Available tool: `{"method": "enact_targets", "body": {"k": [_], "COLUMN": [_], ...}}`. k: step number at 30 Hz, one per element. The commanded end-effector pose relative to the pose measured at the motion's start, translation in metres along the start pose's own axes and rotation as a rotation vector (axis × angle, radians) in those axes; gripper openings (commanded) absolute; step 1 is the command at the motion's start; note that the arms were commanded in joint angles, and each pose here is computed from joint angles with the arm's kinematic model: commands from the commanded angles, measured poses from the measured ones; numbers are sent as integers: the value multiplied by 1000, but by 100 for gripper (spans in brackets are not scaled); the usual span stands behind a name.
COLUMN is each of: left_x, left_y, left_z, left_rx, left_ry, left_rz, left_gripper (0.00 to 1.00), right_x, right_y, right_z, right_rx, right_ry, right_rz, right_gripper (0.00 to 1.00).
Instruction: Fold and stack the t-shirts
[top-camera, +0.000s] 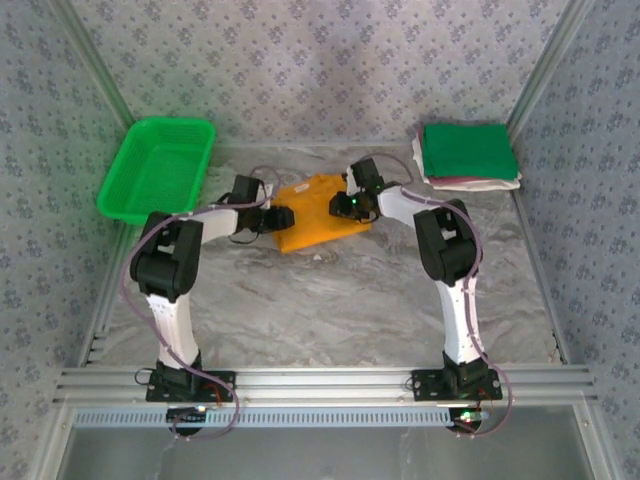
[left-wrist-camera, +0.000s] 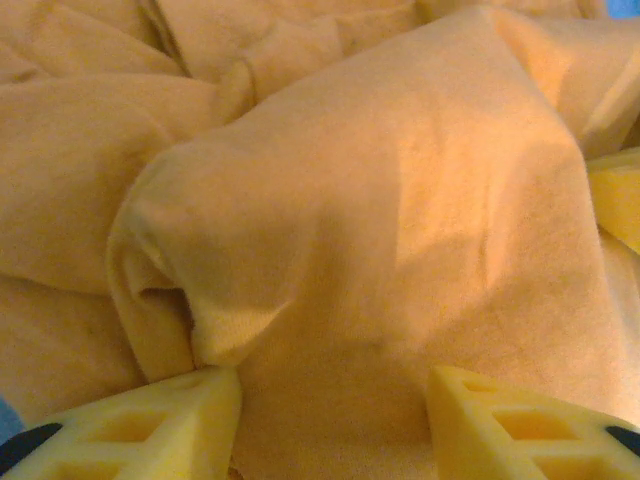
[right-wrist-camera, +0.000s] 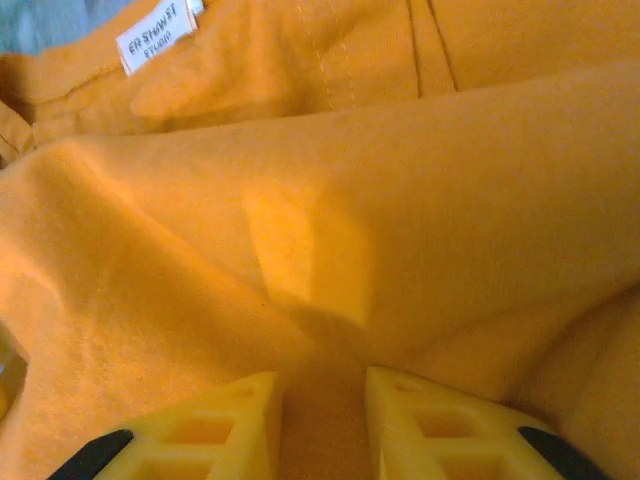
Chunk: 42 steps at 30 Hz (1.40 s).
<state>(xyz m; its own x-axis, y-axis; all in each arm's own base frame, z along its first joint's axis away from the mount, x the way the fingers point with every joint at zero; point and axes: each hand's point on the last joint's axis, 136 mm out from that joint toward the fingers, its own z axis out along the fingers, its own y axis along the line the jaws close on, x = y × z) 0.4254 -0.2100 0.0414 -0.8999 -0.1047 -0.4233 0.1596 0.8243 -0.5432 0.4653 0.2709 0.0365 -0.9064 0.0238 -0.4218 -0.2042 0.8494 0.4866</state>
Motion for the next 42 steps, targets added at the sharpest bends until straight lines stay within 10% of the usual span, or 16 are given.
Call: {"method": "enact_targets", "body": {"k": [1,7,16,31,42], "left_x": [39,49,-5,-20,-3], "left_y": [20,26,-6,17,10], "left_z": [-18,-58,-89,-40,-36], "left_rx": [-94,-164,-114,-130,-97], "left_ry": [35,7,-121,-8,8], "left_rz": [-37,-9,96,181,162], "left_gripper": [51,49,50,65,50], "right_x": [74,125,38,26,33], "right_y": [-4,47,50,1,5], "right_z": [-2,-35,-93,-54,-46], "right_rx": [57,-27,-37,32,5], "right_ry": [123,152,-87,-45,-21], "right_rz": [81,162,4,-18,0], "right_gripper": [30,32,39,50,43]}}
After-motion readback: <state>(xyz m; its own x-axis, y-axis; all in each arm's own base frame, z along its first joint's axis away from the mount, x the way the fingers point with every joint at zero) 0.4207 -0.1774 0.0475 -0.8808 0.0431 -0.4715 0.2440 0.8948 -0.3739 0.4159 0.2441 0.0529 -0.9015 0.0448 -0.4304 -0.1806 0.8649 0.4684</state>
